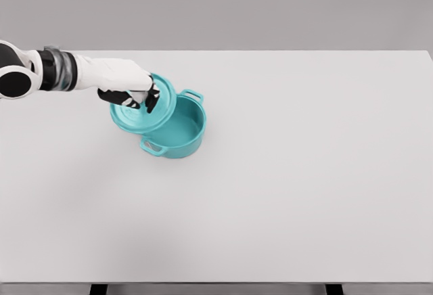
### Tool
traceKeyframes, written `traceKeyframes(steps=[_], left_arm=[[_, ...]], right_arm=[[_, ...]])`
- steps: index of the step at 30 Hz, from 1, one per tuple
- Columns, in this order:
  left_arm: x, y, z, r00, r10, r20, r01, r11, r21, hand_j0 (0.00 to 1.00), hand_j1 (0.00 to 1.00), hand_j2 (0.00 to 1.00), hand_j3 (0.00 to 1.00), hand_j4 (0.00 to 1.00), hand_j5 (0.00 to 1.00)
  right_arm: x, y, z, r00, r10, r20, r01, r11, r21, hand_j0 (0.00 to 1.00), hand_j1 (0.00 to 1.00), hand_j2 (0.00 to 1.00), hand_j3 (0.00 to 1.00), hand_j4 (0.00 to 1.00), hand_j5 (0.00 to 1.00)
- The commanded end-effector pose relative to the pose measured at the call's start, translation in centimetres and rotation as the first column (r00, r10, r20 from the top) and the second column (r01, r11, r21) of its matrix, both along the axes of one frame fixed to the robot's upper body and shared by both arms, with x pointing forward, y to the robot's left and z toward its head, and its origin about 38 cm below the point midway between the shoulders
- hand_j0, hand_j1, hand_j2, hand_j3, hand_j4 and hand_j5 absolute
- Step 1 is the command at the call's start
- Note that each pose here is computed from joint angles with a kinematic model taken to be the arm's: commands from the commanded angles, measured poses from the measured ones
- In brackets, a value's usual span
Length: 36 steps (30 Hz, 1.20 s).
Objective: Open the lid of the pot with left arm
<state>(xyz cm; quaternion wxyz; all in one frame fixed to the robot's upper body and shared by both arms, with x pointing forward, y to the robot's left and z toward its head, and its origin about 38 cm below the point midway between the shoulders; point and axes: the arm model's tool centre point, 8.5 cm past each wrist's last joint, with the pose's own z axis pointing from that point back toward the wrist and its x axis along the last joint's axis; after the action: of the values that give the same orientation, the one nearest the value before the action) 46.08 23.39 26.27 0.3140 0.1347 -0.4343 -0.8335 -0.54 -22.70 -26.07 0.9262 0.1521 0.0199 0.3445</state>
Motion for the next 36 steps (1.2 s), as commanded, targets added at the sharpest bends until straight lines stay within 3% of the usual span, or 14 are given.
traceKeyframes(steps=[1, 8, 15, 16, 19, 21, 22, 24, 34, 36], left_arm=[[-0.1, 2.5, 0.2, 0.999, 0.039, 0.02, -0.04, 0.998, 0.038, 0.36, 0.36, 0.36, 0.36, 0.36, 0.36], [-0.4, 7.1, 0.1, 0.992, 0.113, 0.064, -0.121, 0.983, 0.136, 0.37, 0.37, 0.37, 0.37, 0.37, 0.37], [-0.5, 8.8, -2.5, 0.988, 0.136, 0.07, -0.149, 0.96, 0.237, 0.4, 0.4, 0.4, 0.4, 0.4, 0.4], [-0.6, 8.8, -2.8, 0.989, 0.135, 0.062, -0.146, 0.96, 0.238, 0.44, 0.44, 0.44, 0.44, 0.44, 0.44], [-0.8, 8.8, -3.5, 0.989, 0.138, 0.048, -0.146, 0.96, 0.238, 0.79, 0.79, 0.79, 0.79, 0.79, 0.79], [-1.0, 8.8, -4.0, 0.99, 0.138, 0.038, -0.143, 0.961, 0.238, 0.83, 0.83, 0.83, 0.83, 0.83, 0.83], [-1.2, 9.0, -4.5, 0.989, 0.142, 0.028, -0.145, 0.959, 0.243, 0.92, 0.92, 0.92, 0.92, 0.92, 0.92], [-1.3, 9.6, -5.2, 0.988, 0.157, 0.013, -0.155, 0.956, 0.249, 0.99, 0.99, 0.99, 0.99, 0.99, 0.99], [-1.3, 9.7, -5.2, 0.987, 0.162, 0.012, -0.16, 0.957, 0.242, 1.0, 1.0, 1.0, 1.0, 1.0, 1.0], [-0.9, 11.1, -4.6, 0.978, 0.208, 0.021, -0.207, 0.951, 0.23, 1.0, 1.0, 1.0, 1.0, 1.0, 1.0]], right_arm=[[0.0, 0.0, 0.0, 1.0, 0.0, 0.0, 0.0, 1.0, 0.0, 1.0, 1.0, 1.0, 1.0, 1.0, 1.0], [0.0, 0.0, 0.0, 1.0, 0.0, 0.0, 0.0, 1.0, 0.0, 1.0, 1.0, 1.0, 1.0, 1.0, 1.0], [0.0, 0.0, 0.0, 1.0, 0.0, 0.0, 0.0, 1.0, 0.0, 1.0, 1.0, 1.0, 1.0, 1.0, 1.0], [0.0, 0.0, 0.0, 1.0, 0.0, 0.0, 0.0, 1.0, 0.0, 1.0, 1.0, 1.0, 1.0, 1.0, 1.0], [0.0, 0.0, 0.0, 1.0, 0.0, 0.0, 0.0, 1.0, 0.0, 1.0, 1.0, 1.0, 1.0, 1.0, 1.0], [0.0, 0.0, 0.0, 1.0, 0.0, 0.0, 0.0, 1.0, 0.0, 1.0, 1.0, 1.0, 1.0, 1.0, 1.0], [0.0, 0.0, 0.0, 1.0, 0.0, 0.0, 0.0, 1.0, 0.0, 1.0, 1.0, 1.0, 1.0, 1.0, 1.0], [0.0, 0.0, 0.0, 1.0, 0.0, 0.0, 0.0, 1.0, 0.0, 1.0, 1.0, 1.0, 1.0, 1.0, 1.0], [0.0, 0.0, 0.0, 1.0, 0.0, 0.0, 0.0, 1.0, 0.0, 1.0, 1.0, 1.0, 1.0, 1.0, 1.0], [0.0, 0.0, 0.0, 1.0, 0.0, 0.0, 0.0, 1.0, 0.0, 1.0, 1.0, 1.0, 1.0, 1.0, 1.0]])
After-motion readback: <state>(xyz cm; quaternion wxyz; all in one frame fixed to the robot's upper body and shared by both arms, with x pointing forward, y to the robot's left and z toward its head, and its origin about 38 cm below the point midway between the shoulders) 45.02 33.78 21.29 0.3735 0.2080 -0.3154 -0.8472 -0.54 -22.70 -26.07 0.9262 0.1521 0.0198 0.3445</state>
